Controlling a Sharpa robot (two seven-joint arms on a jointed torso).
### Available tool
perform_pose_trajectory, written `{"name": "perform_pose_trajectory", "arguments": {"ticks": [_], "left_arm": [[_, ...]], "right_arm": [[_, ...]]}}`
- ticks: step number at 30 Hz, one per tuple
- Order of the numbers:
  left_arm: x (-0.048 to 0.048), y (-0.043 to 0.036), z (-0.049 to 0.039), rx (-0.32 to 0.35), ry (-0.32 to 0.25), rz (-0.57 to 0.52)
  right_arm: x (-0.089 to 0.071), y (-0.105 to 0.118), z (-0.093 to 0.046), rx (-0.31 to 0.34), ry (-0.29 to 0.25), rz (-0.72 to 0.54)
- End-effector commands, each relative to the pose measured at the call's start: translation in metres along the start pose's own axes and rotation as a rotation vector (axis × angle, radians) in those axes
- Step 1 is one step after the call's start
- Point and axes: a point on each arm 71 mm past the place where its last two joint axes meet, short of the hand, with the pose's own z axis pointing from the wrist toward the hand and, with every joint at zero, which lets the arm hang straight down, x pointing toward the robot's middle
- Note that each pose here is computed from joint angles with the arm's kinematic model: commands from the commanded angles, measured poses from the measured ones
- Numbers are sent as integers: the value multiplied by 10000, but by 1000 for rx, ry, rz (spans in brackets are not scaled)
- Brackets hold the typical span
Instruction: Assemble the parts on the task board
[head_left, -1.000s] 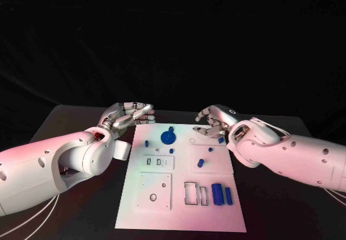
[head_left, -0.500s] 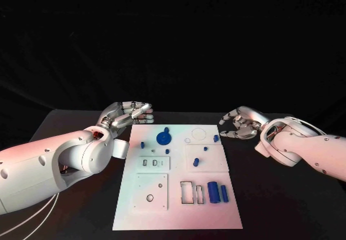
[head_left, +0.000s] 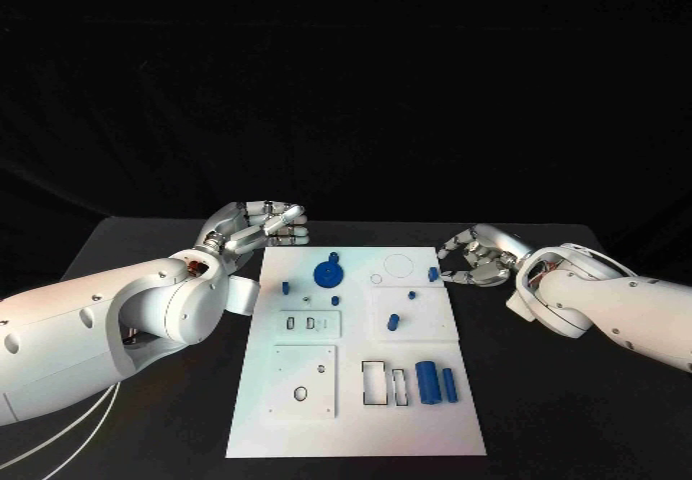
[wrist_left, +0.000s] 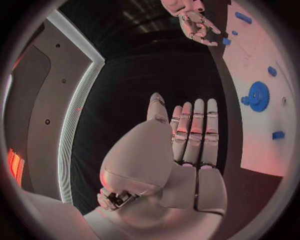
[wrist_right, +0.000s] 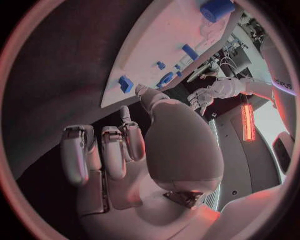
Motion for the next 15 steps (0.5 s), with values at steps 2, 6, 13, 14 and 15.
{"name": "perform_pose_trajectory", "arguments": {"ticks": [2,6,13,14,15], "left_arm": [[30,-11,5,11,21,-12],[30,-11,5,11,21,-12],[31,-10,6,11,21,-12],[31,-10,6,11,21,-12],[31,-10,5,11,21,-12]], "right_arm": [[65,-8,30,-7,14,-6],[107,-6,59,-4,17,-6],[169,-9,91,2,30,-5],[173,-9,93,2,30,-5],[181,-10,97,3,31,-5]]}}
